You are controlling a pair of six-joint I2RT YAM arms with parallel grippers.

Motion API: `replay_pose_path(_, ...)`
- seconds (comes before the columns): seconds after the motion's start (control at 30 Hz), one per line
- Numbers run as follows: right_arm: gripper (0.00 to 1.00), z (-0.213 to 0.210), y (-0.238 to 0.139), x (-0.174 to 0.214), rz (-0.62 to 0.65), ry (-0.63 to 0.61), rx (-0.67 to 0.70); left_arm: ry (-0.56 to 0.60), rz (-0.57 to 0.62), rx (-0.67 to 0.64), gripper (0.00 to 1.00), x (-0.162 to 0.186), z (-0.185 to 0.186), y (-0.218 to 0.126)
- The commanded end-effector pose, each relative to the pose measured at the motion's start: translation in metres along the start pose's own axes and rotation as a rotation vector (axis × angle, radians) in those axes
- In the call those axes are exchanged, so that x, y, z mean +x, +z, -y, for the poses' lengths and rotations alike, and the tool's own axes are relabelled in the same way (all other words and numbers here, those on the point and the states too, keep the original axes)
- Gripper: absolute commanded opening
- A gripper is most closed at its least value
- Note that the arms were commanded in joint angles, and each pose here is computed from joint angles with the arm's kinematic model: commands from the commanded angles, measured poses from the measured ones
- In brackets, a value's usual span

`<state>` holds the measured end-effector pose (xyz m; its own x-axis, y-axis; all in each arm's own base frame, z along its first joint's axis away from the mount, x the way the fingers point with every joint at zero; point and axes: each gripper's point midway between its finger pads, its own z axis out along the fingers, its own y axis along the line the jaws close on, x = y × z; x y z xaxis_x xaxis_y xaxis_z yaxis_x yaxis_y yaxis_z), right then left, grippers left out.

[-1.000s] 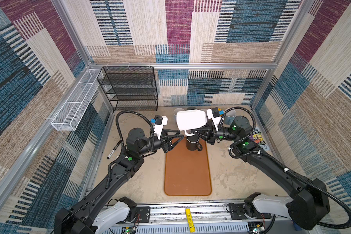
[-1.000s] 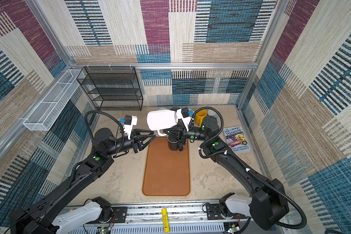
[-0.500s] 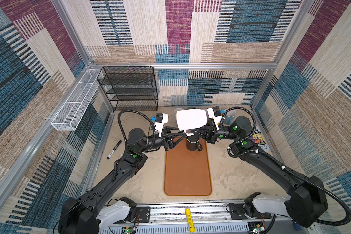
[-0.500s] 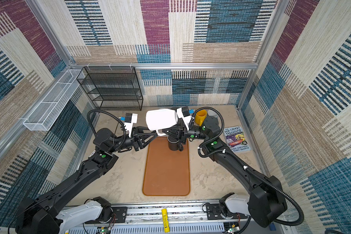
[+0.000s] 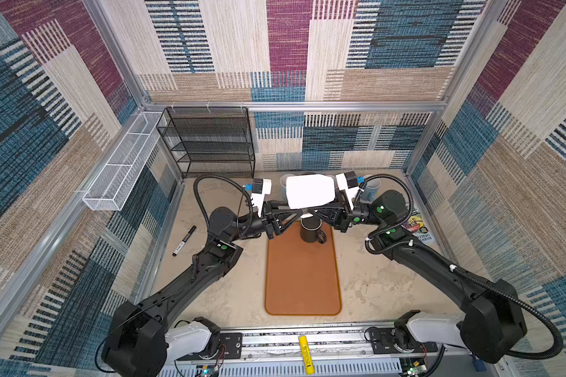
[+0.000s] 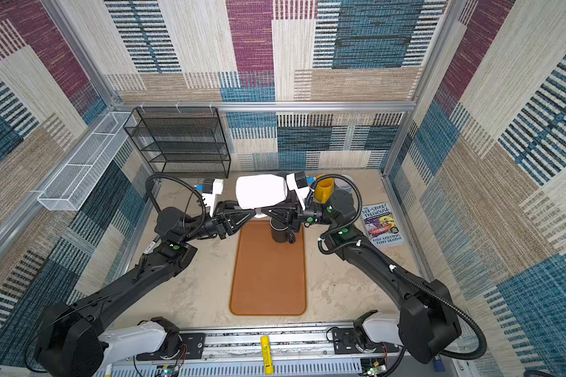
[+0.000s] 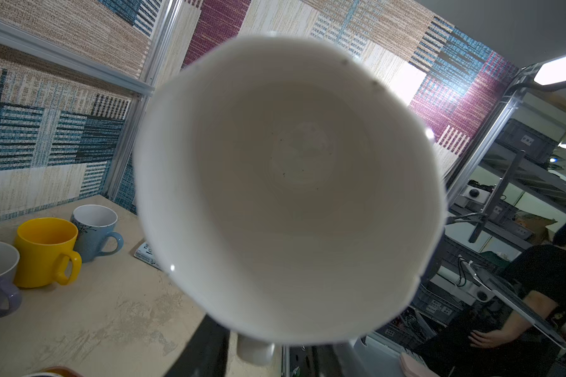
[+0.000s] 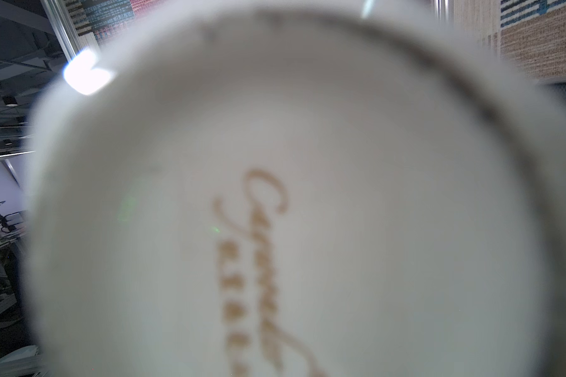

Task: Turn the mug right side up

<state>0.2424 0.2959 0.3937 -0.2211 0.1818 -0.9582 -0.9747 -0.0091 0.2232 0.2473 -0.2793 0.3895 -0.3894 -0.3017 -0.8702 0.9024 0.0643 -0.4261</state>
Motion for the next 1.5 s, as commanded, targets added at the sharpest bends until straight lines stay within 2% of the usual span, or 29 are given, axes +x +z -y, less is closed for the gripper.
replay_pose_path(0.0, 0.00, -0.009, 0.003, -0.010, 0.034, -0.045, -0.031, 0.046, 0.066, 0.051, 0.35, -0.016, 0.013, -0.001)
replay_pose_path(0.27, 0.00, -0.011, 0.007, -0.008, 0.048, -0.052, -0.038, 0.043, 0.107, 0.078, 0.20, -0.021, 0.016, 0.000)
replay_pose_path(0.73, 0.00, -0.009, 0.015, 0.002, 0.034, -0.036, -0.057, 0.050, 0.120, 0.103, 0.12, -0.025, 0.023, -0.002)
replay_pose_path(0.9, 0.00, -0.006, 0.016, 0.004, 0.026, -0.035, -0.049, 0.044, 0.108, 0.103, 0.00, -0.023, 0.022, -0.001)
replay_pose_path(1.2, 0.00, -0.001, 0.017, 0.002, 0.016, -0.037, -0.010, 0.040, 0.091, 0.050, 0.00, -0.021, 0.013, 0.000)
replay_pose_path(1.33, 0.08, -0.001, 0.015, -0.002, 0.030, -0.042, 0.012, 0.051, 0.096, 0.034, 0.00, -0.022, 0.011, -0.001)
replay_pose_path(1.47, 0.24, 0.000, 0.014, -0.005, 0.043, -0.047, 0.032, 0.058, 0.091, 0.022, 0.00, -0.022, 0.011, -0.001)
